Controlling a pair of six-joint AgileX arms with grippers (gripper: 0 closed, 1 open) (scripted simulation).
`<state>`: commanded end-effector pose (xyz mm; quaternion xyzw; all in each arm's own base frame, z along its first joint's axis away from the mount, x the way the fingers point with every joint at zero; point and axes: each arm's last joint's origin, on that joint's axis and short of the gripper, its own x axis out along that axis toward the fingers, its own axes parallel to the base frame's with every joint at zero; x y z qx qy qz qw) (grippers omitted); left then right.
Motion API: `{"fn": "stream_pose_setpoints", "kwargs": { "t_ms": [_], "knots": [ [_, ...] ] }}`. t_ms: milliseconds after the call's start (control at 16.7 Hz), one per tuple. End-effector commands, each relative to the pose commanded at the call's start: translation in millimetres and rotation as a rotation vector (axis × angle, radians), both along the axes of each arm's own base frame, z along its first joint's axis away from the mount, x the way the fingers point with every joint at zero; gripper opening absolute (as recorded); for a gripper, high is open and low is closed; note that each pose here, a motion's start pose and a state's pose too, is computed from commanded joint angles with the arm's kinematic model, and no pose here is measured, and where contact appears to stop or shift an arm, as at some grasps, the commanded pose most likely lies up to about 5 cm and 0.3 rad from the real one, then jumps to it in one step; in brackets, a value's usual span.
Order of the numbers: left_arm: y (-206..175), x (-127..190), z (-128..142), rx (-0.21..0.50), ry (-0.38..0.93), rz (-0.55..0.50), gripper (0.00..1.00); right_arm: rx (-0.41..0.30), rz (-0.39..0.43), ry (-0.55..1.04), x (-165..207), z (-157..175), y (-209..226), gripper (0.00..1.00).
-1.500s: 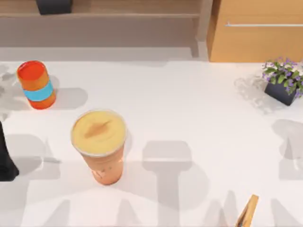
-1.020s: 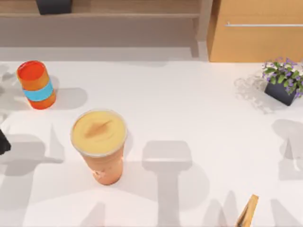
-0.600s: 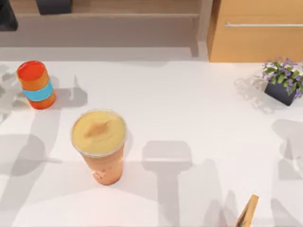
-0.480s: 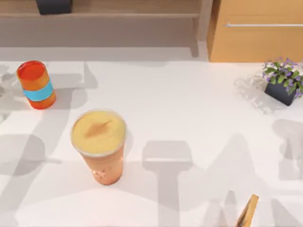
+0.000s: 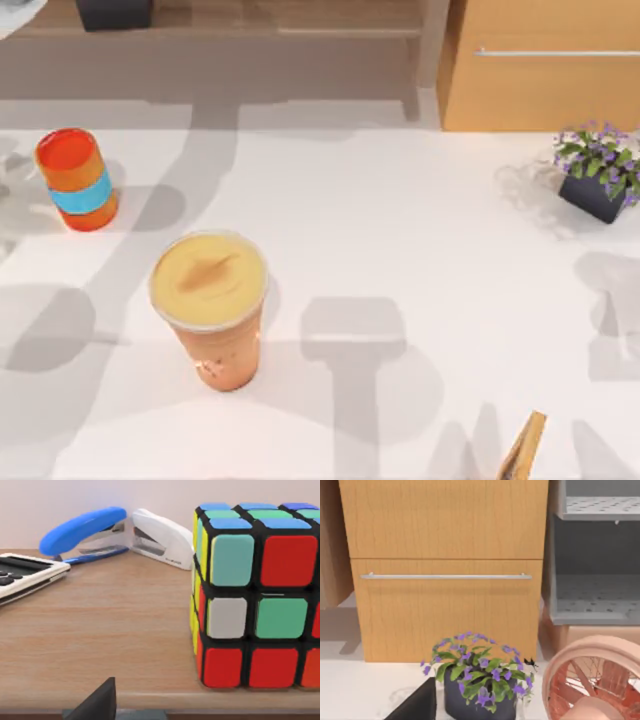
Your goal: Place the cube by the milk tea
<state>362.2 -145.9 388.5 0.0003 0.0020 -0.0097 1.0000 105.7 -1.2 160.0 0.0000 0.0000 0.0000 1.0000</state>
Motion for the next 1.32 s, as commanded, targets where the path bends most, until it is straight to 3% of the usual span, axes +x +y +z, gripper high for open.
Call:
{"fn": "stream_pose_setpoints", "kwargs": {
  "t_ms": [600,1020,1320],
  "knots": [
    [-14.4,18.9,-3.0,0.000,-0.001,0.000,1.00,0.000,0.000,0.000,0.0,0.0,0.0,1.00],
    [-17.2,67.8,-1.1,-0.001,-0.005,-0.001,1.00,0.000,0.000,0.000,0.0,0.0,0.0,1.00],
    [-16.9,75.1,-2.4,-0.001,-0.004,-0.001,1.00,0.000,0.000,0.000,0.0,0.0,0.0,1.00]
  ]
}}
